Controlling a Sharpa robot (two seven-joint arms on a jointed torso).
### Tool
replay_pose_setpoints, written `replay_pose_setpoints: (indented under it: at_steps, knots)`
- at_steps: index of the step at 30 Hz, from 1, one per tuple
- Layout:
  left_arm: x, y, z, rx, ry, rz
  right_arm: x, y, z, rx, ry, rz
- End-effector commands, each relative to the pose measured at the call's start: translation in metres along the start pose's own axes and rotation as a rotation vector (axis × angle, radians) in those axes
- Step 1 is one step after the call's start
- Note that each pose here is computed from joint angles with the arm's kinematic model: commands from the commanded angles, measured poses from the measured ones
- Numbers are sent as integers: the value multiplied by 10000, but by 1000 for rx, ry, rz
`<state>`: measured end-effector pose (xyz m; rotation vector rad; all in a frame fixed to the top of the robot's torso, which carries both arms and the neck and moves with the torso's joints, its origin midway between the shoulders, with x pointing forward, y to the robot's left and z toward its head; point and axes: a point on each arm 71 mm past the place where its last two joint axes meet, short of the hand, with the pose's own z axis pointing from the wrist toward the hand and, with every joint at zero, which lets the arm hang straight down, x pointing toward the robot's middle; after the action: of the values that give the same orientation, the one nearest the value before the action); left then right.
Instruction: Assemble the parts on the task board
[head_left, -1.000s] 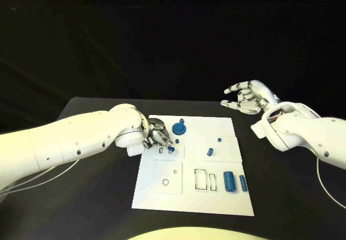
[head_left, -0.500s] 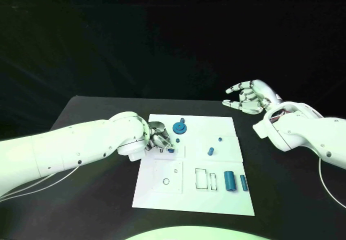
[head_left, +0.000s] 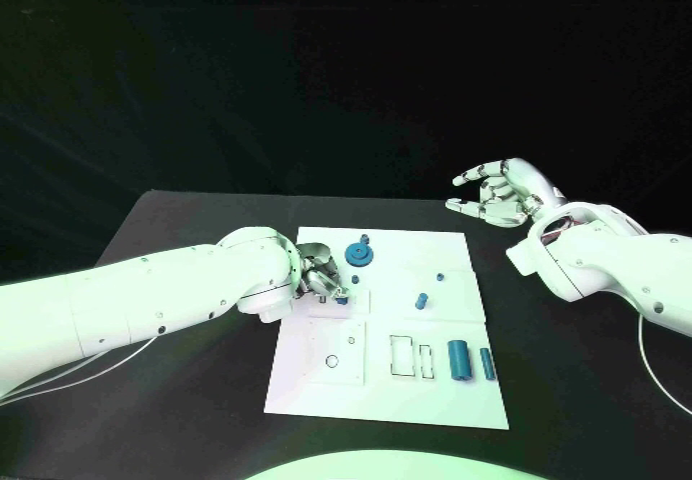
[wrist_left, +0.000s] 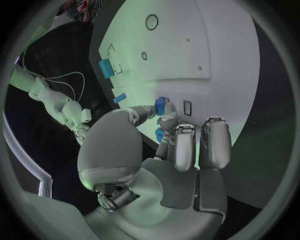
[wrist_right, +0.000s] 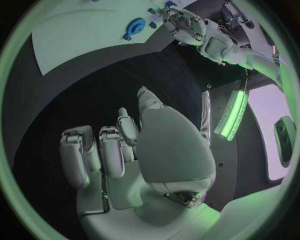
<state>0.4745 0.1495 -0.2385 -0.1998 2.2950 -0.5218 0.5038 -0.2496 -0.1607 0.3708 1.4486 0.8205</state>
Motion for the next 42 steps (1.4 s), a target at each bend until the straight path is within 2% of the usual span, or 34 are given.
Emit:
replay_pose_setpoints:
  at_steps: [1,11,30,42]
  knots:
    - [12,0,1,3,-10,23,12,7,-3,-13,14,-8]
    - [23,14,-16,3,-7,29,11,-1,-8,-12,15,-8]
    - [-6,29,-70,18,-93,-27,5,-13,-16,-11,14,-9]
    - [14,36,-59,17,-81,-16,8,-18,-14,-9,15,-9]
